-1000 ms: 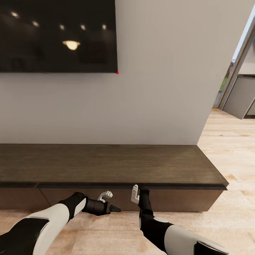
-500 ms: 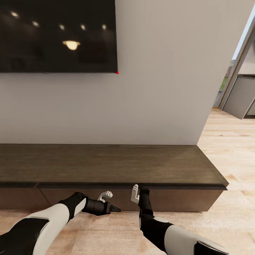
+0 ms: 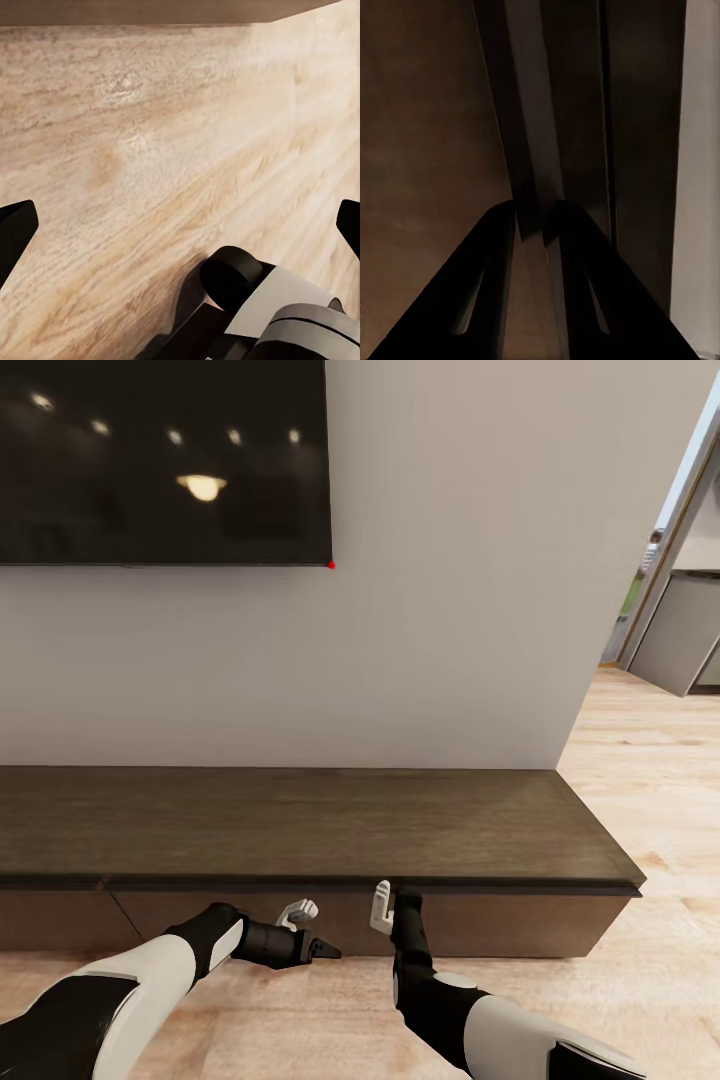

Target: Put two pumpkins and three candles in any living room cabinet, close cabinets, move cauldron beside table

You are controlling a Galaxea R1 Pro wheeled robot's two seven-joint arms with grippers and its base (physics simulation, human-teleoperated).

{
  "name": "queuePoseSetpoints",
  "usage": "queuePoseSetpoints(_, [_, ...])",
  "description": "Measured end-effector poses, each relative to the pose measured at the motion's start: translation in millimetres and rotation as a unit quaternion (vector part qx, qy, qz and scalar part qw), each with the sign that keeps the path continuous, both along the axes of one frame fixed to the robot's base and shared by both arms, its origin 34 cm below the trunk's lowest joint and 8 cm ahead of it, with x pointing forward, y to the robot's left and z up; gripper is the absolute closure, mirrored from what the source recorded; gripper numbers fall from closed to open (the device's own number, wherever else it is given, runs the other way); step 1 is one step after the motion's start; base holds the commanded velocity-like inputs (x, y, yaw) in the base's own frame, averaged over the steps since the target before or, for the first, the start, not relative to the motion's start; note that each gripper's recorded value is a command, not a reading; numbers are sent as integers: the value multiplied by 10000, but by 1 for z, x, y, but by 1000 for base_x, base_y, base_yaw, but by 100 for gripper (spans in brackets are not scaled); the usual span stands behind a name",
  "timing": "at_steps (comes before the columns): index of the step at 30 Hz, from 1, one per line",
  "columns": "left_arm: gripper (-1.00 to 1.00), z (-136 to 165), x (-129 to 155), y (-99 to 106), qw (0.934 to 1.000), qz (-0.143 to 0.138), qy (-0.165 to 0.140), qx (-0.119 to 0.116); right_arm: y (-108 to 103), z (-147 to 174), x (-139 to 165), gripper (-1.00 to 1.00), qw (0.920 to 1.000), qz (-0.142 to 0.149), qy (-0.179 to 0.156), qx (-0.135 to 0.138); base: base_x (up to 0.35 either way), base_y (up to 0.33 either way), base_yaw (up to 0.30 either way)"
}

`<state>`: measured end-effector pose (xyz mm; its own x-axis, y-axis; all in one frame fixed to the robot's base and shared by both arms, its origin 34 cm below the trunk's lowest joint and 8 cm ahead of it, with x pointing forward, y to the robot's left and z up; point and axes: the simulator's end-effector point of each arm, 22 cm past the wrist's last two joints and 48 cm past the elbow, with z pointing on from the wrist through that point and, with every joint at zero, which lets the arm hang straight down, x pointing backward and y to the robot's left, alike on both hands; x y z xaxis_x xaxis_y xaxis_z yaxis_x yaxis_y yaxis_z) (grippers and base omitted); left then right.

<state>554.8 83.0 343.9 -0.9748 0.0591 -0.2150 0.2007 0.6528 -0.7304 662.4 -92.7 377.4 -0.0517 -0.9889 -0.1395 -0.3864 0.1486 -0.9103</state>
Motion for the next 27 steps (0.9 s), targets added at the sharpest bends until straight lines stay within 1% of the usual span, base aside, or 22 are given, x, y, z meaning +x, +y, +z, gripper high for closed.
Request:
queuePoseSetpoints(8, [-100, 0, 0, 0, 10000, 2, 2, 5, 0, 0, 0, 100, 10000, -4, 0, 8, -2, 0, 0])
queuePoseSetpoints(10, [-100, 0, 0, 0, 10000, 2, 1, 6, 0, 0, 0, 100, 10000, 29, -14, -12, -40, 0, 0])
queuePoseSetpoints(12, [-100, 0, 0, 0, 10000, 3, 1, 10, 0, 0, 1, 100, 10000, 70, -48, 37, -77, 0, 0])
queuePoseSetpoints(15, [-100, -1, 0, 1, 10000, 4, 5, 11, -1, 0, 2, 100, 9999, 123, -61, 83, -152, 0, 0])
queuePoseSetpoints(20, [-100, -1, 0, 1, 10000, 12, 16, 16, 0, 0, 7, 100, 9998, 160, 26, 89, -211, 0, 0])
queuePoseSetpoints(27, [-100, -1, 0, 2, 10000, 11, 17, 26, 0, 0, 5, 100, 9998, 153, -23, 104, -183, 0, 0])
